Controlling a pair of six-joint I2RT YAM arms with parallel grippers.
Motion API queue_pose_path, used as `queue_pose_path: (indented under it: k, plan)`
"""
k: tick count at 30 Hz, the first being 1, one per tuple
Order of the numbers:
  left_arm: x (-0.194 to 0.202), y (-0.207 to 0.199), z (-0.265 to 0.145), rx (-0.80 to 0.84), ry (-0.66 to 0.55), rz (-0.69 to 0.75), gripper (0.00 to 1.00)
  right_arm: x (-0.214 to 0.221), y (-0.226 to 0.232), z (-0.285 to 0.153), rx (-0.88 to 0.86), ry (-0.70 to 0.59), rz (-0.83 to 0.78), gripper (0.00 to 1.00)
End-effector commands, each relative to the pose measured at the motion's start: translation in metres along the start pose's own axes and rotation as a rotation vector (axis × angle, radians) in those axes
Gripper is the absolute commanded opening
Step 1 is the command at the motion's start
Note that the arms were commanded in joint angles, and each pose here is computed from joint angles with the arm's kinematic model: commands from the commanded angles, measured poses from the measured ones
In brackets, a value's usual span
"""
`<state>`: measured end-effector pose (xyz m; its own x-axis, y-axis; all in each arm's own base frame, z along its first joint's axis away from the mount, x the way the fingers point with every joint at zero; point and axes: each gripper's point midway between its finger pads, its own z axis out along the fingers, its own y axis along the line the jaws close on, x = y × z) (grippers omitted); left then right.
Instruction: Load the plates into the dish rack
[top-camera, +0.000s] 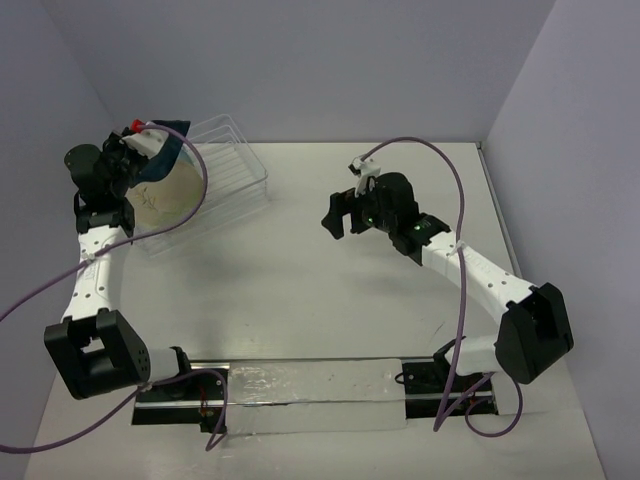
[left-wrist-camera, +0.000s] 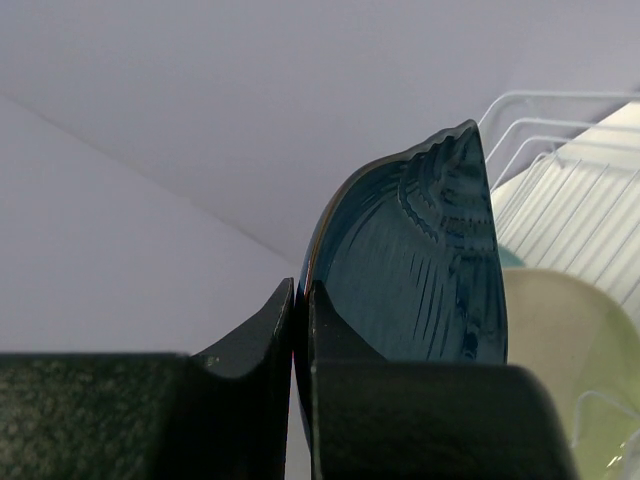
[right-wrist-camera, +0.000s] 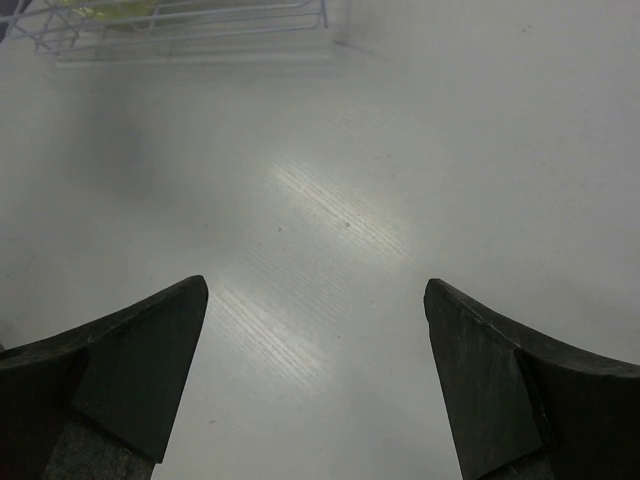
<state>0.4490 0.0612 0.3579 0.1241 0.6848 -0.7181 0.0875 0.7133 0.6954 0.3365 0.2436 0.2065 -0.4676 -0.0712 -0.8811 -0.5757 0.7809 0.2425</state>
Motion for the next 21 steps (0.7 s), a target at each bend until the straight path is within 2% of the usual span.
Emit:
queue_pose_path:
  k: [1,7,11,14,16,21]
  plan:
    - [-0.041,0.034,-0.011,-0.091,-0.225,0.108,0.00,-0.039,0.007,-0.003,-0.035,-0.089,-0.008,0.96]
    - [-0.020,0.015,-0.029,-0.101,-0.306,0.130,0.00,-0.041,0.005,-0.002,-0.035,-0.086,-0.007,0.96]
    - [-0.001,-0.003,-0.029,-0.009,-0.320,0.139,0.00,-0.043,0.006,-0.001,-0.048,-0.080,-0.004,0.96]
    - [-0.001,-0.005,-0.034,-0.041,-0.385,0.083,0.00,-0.041,0.007,0.002,-0.056,-0.070,0.001,0.96]
    - [-0.001,-0.006,-0.040,-0.091,-0.427,0.102,0.00,-0.041,0.008,0.003,-0.061,-0.065,0.002,0.96]
    - [0.011,-0.022,-0.046,-0.100,-0.485,0.142,0.00,-0.041,0.007,0.003,-0.062,-0.060,-0.006,0.96]
